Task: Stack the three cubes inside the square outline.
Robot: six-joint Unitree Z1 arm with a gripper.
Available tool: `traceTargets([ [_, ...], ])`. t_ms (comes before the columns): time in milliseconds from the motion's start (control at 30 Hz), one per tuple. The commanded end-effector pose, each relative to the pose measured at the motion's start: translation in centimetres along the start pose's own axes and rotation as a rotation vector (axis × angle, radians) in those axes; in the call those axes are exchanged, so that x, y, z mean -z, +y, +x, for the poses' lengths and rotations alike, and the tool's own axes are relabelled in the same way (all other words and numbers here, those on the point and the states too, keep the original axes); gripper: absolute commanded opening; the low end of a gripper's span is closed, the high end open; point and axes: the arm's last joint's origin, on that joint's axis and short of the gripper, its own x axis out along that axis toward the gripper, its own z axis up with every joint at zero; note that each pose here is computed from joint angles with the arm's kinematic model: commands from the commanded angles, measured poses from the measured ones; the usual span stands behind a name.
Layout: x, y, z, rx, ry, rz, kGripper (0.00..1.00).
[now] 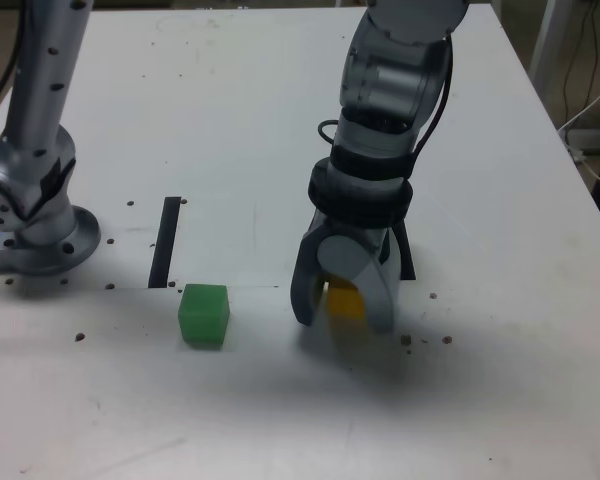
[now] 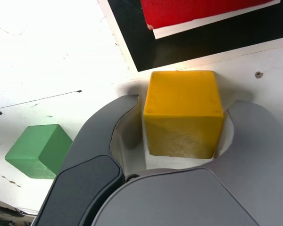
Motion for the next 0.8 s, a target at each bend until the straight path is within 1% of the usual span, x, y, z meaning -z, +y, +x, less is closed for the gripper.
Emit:
traceTargets([
  [0,0.0,0.1,0.0,-0.001,-0.002,0.000,0.19],
  [167,0.1,0.0,-0.4,-0.002,-0.011,0.000,0.19],
  [233,0.5,-0.2,-1.0,-0.010,-0.016,-0.011,0.19],
  [333,1.5,-0.6,-2.3,-0.035,-0.022,-0.042,0.19],
  [467,3.2,-1.0,-4.6,-0.087,-0.028,-0.097,0.19],
  [600,4.2,-1.0,-6.6,-0.132,-0.034,-0.127,0.19],
  [667,4.3,-0.8,-7.3,-0.146,-0.039,-0.137,0.19],
  [767,4.0,-0.1,-7.9,-0.148,-0.046,-0.151,0.19],
])
